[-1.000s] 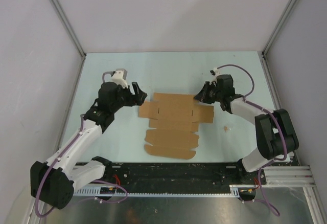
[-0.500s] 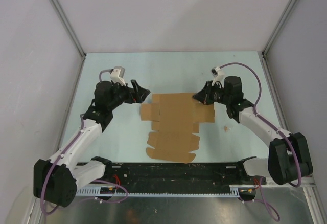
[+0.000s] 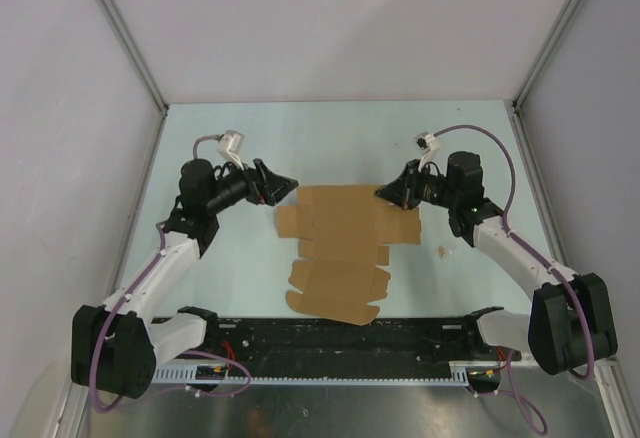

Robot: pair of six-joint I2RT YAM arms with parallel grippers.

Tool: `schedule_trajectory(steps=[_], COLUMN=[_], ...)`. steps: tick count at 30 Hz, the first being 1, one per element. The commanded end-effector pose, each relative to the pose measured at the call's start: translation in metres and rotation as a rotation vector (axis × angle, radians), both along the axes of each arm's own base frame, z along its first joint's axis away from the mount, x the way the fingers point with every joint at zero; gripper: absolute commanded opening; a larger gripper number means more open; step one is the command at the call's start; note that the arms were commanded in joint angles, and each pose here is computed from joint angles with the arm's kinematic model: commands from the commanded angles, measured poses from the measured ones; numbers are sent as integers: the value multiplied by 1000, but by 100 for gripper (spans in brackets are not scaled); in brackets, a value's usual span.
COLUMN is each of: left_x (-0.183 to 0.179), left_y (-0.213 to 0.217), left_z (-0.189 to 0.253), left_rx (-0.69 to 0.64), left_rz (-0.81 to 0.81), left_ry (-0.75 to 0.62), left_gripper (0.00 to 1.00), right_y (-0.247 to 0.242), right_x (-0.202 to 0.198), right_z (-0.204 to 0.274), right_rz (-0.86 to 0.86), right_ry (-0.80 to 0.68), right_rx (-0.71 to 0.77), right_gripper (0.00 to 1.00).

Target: Fold the paper box

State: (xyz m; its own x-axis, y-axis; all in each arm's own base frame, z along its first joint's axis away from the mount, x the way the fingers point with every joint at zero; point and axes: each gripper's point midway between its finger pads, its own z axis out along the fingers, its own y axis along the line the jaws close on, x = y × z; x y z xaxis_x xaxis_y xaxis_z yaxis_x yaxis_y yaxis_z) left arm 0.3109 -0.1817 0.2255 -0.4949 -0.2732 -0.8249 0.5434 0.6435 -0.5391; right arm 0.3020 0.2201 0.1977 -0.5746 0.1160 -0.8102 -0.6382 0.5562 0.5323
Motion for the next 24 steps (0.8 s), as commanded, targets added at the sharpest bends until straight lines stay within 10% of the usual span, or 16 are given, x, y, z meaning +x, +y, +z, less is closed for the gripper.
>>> schedule_trajectory(steps=[1,13,24], left_x=[-10,-19,-36], left_y=[-9,-12,-18], left_z=[11,22,4], left_rx=[-19,-11,-26], left_rz=[-100,-145,-65], left_ry=[-90,-160,-118], left_gripper=[100,96,93], right_y=[5,9,-34], right_x=[-14,-32,35], right_z=[35,52,-8], right_rz=[106,225,-442], right_ry=[-98,-131,101], right_rx=[85,140,120], right_gripper=[2,5,3])
